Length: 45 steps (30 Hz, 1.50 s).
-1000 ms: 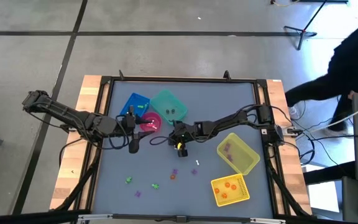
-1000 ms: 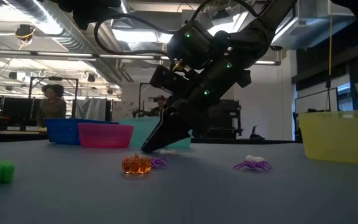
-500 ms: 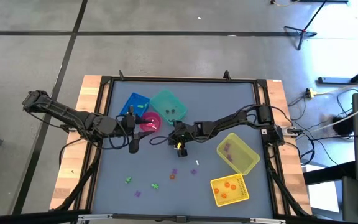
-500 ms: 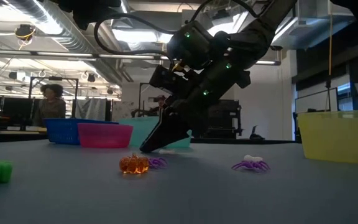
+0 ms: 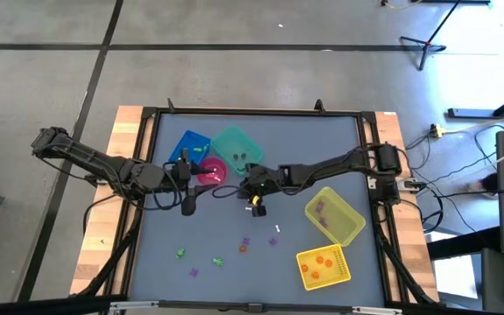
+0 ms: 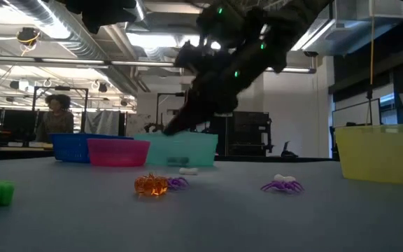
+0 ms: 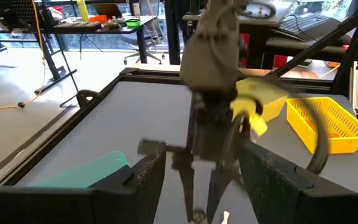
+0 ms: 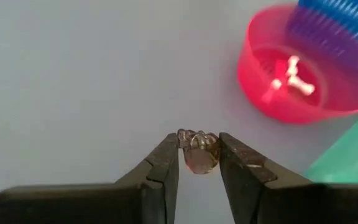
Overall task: Sort Halloween decoration
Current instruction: Put the black skull toy into the green bin
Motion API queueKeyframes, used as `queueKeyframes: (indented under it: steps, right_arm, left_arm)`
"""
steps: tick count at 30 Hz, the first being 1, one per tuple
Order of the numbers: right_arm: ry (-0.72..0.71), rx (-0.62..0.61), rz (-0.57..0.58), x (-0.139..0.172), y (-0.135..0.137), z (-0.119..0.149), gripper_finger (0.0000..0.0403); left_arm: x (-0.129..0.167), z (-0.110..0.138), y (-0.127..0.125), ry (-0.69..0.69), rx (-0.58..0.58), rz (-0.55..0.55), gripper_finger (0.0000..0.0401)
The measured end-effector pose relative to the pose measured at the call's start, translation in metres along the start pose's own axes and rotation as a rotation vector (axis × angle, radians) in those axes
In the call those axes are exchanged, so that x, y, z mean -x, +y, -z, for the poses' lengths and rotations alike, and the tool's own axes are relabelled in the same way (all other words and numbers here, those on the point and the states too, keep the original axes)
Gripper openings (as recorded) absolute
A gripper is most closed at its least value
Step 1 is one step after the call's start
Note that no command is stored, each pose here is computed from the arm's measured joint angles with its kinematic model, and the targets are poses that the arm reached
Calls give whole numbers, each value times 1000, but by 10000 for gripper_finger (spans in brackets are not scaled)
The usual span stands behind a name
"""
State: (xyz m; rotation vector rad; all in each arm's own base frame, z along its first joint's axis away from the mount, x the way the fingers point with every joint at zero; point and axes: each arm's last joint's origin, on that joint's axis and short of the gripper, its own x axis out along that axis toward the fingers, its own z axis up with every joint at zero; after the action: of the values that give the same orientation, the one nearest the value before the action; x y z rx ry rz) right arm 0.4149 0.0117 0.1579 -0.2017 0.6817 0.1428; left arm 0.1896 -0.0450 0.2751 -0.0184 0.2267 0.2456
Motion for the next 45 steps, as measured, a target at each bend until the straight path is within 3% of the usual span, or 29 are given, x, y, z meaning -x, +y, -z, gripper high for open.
queueKeyframes:
  steps: [6, 14, 17, 23, 31, 45]
  right_arm:
    - [-47, 66, 125, 31, -7, -23, 101]
    - [10, 183, 461, 51, -21, -33, 102]
    - [57, 208, 535, 53, -30, -30, 102]
    - [77, 180, 569, 55, -50, -24, 101]
    - [29, 165, 433, 55, -64, -19, 101]
    - [30, 164, 436, 55, -65, -19, 102]
  left_arm:
    - [0, 0, 0, 0, 0, 0, 187]
    - [0, 0, 0, 0, 2, 0, 187]
    - [0, 0, 0, 0, 2, 0, 187]
    - [0, 0, 0, 0, 1, 0, 187]
    - [0, 0, 0, 0, 1, 0, 187]
    - [0, 0, 0, 0, 1, 0, 187]
